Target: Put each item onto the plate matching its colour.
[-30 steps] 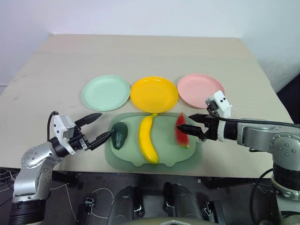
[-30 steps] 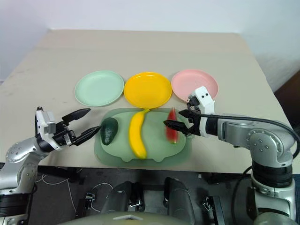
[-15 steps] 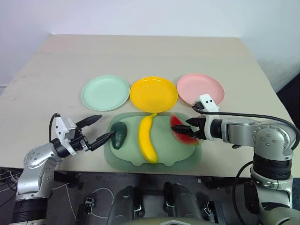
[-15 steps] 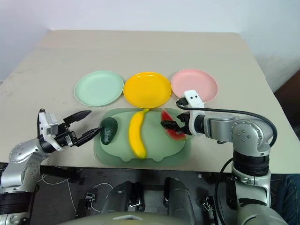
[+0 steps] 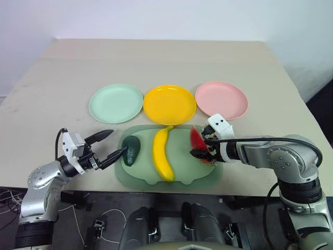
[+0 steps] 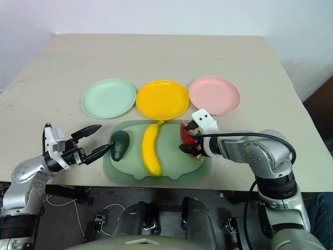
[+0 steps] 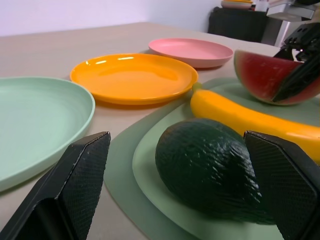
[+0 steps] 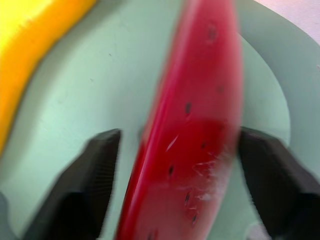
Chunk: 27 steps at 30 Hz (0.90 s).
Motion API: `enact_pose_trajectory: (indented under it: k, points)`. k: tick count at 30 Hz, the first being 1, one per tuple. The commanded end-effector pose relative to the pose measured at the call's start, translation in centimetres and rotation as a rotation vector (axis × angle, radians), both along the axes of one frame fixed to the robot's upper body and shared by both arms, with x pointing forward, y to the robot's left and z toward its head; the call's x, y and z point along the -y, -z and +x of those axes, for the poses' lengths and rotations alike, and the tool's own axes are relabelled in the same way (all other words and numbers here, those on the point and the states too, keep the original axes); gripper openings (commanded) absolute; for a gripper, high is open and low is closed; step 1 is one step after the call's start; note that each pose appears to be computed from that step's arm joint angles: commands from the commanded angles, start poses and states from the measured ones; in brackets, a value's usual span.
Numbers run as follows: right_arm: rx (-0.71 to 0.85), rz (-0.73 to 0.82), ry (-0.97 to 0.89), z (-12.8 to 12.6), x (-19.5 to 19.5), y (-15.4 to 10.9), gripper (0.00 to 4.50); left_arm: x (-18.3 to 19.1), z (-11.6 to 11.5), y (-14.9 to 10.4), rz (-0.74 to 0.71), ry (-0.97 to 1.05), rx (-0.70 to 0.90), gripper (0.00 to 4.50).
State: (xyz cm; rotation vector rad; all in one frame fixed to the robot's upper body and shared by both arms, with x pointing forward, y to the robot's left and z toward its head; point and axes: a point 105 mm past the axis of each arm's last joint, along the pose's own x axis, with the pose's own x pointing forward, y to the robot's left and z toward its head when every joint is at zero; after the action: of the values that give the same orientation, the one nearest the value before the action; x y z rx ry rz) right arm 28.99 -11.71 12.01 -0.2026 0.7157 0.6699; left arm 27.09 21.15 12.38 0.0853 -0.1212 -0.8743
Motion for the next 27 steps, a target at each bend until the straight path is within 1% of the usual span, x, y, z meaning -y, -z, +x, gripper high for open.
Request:
enact_pose_trajectory:
  k: [1, 9, 12, 14, 16, 18, 19, 22, 24, 27]
  points:
    - [-0.003, -0.004, -0.039, -0.5, -0.5, 0.2, 2.42, -0.3, -0.1, -0.8, 0.021, -0.006, 0.041, 4.5]
    - [0.02, 0.017, -0.067, -0.4, -0.7, -0.6, 2.42, -0.3, -0.1, -0.9, 0.025, -0.009, 0.045, 4.5]
    - [0.051, 0.153, -0.059, 0.3, -1.2, -3.2, 2.42, -0.4, -0.2, -1.0, 0.026, -0.013, 0.048, 4.5]
    - [0.106, 0.213, -0.061, 1.0, -1.1, -5.5, 2.42, -0.6, -0.3, -1.1, 0.026, -0.02, 0.05, 4.5]
    - [0.173, 0.239, -0.025, 2.4, -0.4, -8.1, 2.42, -0.7, -0.3, -1.1, 0.027, -0.027, 0.051, 4.5]
    - [0.208, 0.243, 0.03, 4.0, 0.6, -9.5, 2.42, -0.8, -0.3, -1.2, 0.025, -0.035, 0.054, 4.5]
    - [0.211, 0.239, 0.047, 4.6, 1.0, -9.7, 2.42, -0.9, -0.3, -1.2, 0.023, -0.039, 0.056, 4.5]
    - [0.246, 0.178, 0.115, 7.0, 2.9, -9.6, 2.42, -0.8, -0.4, -1.3, 0.02, -0.044, 0.061, 4.5]
    - [0.268, 0.166, 0.144, 8.5, 3.8, -9.5, 2.42, -0.7, -0.5, -1.3, 0.018, -0.047, 0.064, 4.5]
    - [0.277, 0.128, 0.249, 12.2, 5.8, -8.1, 2.42, -0.7, -0.8, -1.4, 0.019, -0.064, 0.068, 4.5]
